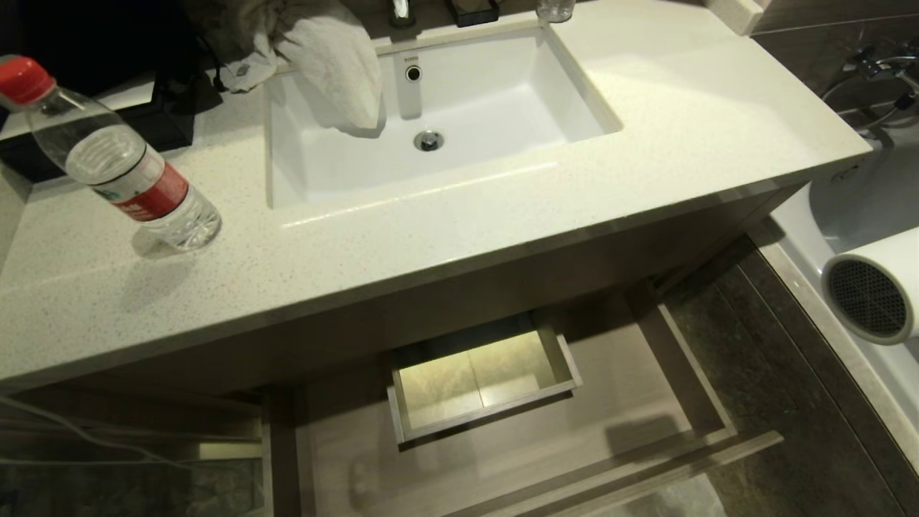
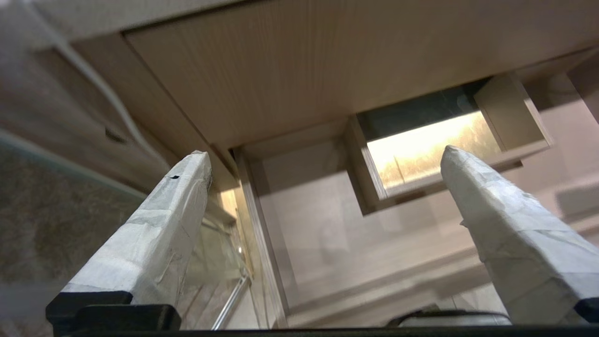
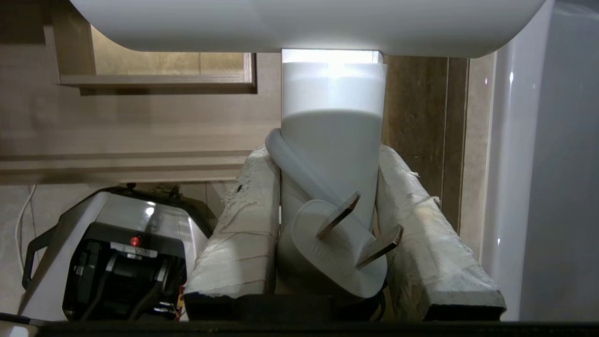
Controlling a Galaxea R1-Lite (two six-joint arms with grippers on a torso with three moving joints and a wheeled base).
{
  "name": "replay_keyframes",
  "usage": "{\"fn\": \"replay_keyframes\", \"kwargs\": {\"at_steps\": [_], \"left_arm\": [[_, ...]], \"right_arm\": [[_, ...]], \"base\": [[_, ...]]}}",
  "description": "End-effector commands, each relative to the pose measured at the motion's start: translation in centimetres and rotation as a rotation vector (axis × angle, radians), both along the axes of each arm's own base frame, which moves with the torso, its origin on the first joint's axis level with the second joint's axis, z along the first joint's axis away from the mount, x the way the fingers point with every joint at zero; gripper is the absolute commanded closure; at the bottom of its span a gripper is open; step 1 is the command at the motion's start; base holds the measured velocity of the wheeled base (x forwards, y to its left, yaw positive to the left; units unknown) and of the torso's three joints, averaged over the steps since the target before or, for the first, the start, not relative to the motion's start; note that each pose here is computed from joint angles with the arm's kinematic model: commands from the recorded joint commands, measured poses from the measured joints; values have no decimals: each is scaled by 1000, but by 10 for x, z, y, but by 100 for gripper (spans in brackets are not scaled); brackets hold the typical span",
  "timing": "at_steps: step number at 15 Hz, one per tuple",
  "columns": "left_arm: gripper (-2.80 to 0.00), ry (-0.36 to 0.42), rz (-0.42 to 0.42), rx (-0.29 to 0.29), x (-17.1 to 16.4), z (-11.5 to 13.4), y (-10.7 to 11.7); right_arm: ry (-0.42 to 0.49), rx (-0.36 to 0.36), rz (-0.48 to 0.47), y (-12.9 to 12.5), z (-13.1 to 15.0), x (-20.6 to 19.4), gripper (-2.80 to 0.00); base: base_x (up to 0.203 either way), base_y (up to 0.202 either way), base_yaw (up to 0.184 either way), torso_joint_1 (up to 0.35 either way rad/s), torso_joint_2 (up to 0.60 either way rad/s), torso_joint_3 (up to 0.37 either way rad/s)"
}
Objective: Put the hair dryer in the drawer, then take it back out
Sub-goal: Put it into the drawer
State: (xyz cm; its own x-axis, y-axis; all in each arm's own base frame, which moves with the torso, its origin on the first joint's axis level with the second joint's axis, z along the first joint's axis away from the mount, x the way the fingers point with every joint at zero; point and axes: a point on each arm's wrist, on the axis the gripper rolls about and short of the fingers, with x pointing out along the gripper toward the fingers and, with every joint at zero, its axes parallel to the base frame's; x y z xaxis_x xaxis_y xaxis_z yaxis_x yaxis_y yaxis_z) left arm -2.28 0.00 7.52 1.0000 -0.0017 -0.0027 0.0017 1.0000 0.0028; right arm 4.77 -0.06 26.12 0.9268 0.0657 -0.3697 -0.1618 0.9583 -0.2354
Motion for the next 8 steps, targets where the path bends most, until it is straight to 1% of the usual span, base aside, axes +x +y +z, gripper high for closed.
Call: {"fn": "replay_keyframes", "kwargs": {"at_steps": [1, 3, 4, 6, 8], "left_arm": [[-280, 0, 0, 0, 0, 0, 0], [-280, 0, 0, 0, 0, 0, 0], [-280, 0, 0, 0, 0, 0, 0], [-280, 0, 0, 0, 0, 0, 0], [-280, 0, 0, 0, 0, 0, 0]], "right_arm": [[-4, -2, 2, 0, -1, -2, 0], [-4, -1, 3, 0, -1, -4, 0], [-4, -1, 3, 0, -1, -4, 0], [-4, -1, 3, 0, -1, -4, 0], [-5, -1, 3, 0, -2, -4, 0]], "base": [[0, 0, 0, -324, 116, -202], [0, 0, 0, -312, 103, -212], [0, 0, 0, -200, 52, -124], [0, 0, 0, -83, 28, -54], [0, 0, 0, 0, 0, 0]]}}
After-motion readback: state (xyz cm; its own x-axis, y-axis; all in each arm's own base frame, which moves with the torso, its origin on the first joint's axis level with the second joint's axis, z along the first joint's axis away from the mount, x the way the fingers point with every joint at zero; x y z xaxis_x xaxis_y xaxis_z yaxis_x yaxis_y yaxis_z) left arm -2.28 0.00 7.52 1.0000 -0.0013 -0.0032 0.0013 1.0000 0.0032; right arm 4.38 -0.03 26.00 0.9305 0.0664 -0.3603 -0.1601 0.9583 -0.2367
